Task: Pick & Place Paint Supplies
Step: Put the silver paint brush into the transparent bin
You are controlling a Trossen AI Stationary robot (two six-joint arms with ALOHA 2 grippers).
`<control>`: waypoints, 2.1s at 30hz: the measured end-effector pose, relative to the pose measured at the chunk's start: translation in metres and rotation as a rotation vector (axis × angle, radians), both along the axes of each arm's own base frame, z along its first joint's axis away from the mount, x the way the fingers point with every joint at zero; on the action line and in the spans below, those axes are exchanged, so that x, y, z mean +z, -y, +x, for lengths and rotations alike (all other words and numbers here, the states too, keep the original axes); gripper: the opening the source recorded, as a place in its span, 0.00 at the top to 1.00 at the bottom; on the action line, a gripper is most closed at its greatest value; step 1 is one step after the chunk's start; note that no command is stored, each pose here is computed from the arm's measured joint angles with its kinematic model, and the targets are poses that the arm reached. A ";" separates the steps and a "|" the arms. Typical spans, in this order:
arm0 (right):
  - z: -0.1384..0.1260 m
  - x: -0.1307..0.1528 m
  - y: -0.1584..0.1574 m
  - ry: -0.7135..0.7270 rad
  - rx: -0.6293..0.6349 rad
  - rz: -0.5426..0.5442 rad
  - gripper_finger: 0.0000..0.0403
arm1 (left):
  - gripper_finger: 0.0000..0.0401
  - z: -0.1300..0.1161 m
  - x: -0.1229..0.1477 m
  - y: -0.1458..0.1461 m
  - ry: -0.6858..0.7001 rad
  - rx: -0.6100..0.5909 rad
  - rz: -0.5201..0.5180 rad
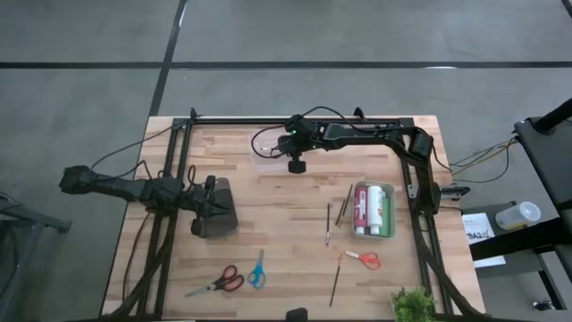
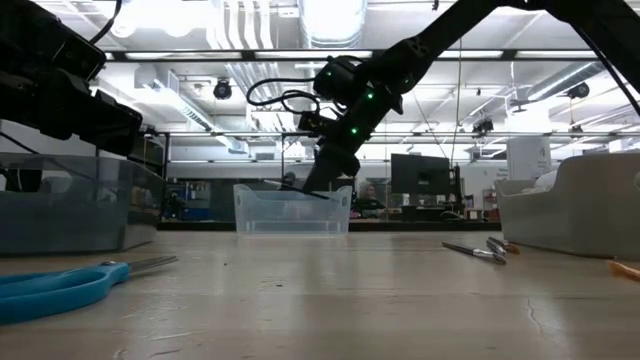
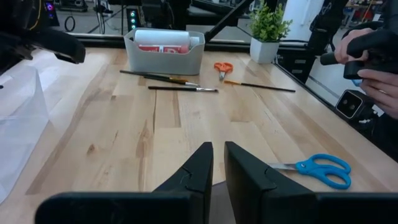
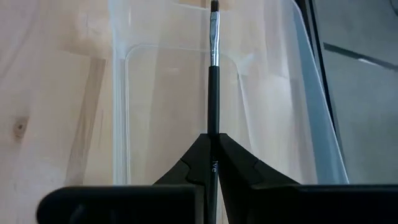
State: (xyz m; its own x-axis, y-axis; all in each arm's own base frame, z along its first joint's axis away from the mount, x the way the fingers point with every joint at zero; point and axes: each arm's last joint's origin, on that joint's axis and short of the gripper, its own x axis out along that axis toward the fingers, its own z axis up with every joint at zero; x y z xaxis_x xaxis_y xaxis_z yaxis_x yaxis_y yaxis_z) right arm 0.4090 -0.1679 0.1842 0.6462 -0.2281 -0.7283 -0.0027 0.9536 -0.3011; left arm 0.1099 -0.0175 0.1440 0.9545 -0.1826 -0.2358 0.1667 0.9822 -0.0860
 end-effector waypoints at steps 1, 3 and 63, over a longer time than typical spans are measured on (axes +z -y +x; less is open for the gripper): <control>0.000 0.000 0.000 0.004 -0.009 0.009 0.96 | 0.87 0.000 0.000 0.000 0.000 0.000 0.000; 0.000 0.000 0.000 0.005 -0.017 0.018 0.96 | 0.87 0.000 0.000 0.000 0.000 0.000 0.000; -0.080 0.060 -0.201 -0.070 -1.103 0.538 0.79 | 0.87 0.000 0.000 0.000 0.000 0.000 0.000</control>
State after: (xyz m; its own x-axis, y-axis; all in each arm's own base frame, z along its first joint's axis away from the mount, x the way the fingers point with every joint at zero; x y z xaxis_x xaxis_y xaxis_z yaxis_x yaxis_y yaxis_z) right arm 0.3291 0.0334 0.2443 0.2535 -0.2871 -0.9237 0.8832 0.4582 0.0999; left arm 0.1099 -0.0175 0.1441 0.9546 -0.1825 -0.2354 0.1665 0.9823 -0.0860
